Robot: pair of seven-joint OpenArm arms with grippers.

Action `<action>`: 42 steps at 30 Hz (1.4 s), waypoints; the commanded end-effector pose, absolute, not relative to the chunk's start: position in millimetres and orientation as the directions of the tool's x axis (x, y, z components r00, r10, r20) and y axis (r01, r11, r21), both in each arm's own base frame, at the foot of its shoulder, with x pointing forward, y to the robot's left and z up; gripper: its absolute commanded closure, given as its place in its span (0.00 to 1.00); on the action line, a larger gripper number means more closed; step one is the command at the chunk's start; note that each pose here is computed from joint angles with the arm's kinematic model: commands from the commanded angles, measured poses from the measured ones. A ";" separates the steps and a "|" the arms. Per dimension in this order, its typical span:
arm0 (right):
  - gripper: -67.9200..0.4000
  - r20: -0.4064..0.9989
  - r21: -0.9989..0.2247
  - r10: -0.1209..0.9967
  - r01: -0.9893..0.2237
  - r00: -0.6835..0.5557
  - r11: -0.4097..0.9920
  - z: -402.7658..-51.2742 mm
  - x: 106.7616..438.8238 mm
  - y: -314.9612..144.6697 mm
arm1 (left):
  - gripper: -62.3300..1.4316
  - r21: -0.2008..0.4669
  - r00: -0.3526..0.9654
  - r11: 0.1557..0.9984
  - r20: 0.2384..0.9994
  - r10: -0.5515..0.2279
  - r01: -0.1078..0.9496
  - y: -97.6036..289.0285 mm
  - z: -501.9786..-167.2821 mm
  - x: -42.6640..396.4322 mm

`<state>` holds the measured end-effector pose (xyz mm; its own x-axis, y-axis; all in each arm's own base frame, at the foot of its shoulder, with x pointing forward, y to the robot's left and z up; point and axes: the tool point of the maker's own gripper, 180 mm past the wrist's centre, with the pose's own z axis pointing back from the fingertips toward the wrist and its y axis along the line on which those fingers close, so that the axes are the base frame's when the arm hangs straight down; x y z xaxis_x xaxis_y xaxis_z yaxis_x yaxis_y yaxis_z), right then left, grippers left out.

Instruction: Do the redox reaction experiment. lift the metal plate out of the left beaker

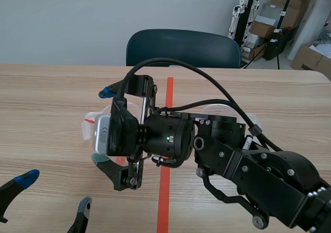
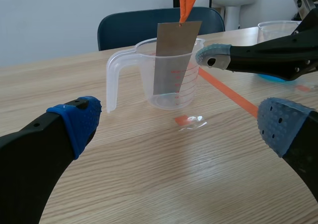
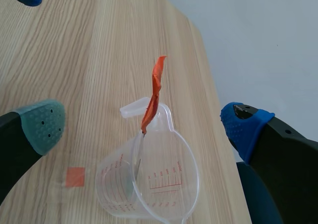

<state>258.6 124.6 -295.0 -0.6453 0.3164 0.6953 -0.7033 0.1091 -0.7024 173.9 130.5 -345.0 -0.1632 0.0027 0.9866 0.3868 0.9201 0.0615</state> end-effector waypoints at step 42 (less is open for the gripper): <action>0.83 0.591 -0.807 0.212 -0.573 -0.778 0.144 -270.7 244.0 126.5 | 0.00 0.064 -0.195 0.921 0.981 0.013 0.384 130.7 -337.2 177.2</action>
<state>241.5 123.6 -286.0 -0.7548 0.2393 0.6107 -0.6005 0.1224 -0.7902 173.9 130.5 -345.0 -0.1632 0.0027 0.9866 0.3868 0.9201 0.0615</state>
